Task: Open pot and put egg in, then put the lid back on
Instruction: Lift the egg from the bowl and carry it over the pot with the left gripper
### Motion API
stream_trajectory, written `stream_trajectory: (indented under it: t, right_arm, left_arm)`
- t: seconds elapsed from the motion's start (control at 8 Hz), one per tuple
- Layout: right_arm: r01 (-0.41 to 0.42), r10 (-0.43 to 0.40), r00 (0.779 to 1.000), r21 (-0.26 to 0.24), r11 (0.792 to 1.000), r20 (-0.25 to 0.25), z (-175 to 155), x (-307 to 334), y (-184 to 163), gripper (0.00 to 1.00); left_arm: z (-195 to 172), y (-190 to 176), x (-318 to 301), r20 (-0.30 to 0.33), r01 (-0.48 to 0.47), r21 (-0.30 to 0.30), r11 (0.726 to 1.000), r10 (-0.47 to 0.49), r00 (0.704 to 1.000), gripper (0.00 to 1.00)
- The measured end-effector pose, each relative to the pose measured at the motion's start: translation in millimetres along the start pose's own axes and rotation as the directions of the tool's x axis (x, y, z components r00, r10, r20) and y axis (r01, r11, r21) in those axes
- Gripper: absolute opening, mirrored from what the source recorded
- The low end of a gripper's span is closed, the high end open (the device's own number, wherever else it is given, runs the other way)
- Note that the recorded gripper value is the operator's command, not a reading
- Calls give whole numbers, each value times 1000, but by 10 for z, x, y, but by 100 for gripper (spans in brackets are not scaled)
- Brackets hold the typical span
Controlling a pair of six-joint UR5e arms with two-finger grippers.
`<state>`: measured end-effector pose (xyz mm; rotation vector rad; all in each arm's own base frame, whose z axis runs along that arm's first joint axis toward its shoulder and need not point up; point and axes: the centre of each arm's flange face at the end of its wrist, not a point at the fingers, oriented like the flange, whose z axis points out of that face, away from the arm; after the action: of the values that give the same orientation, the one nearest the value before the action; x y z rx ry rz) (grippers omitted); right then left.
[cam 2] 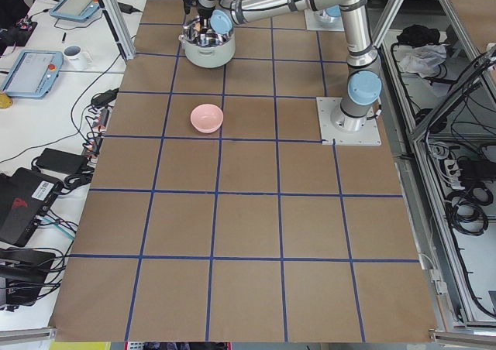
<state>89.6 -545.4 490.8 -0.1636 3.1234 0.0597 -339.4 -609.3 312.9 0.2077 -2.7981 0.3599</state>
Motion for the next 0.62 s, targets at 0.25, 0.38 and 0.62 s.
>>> stream_trajectory:
  t: [0.25, 0.38, 0.62]
  right_arm:
    - [2, -2, 1000, -2, 1000, 0, 7, 0, 2, 0]
    - [2, -2, 1000, -1, 1000, 2, 7, -2, 0, 0]
    - [1, -1, 1000, 0, 1000, 2, 6, -2, -1, 0]
  left_arm:
    - [380, 17, -17, 18, -5, -26, 1000, 6, 1000, 64]
    - [528, 34, -55, 31, -4, -41, 999, 6, 1000, 95]
    - [541, 52, -58, 38, -1, -49, 999, 3, 999, 100]
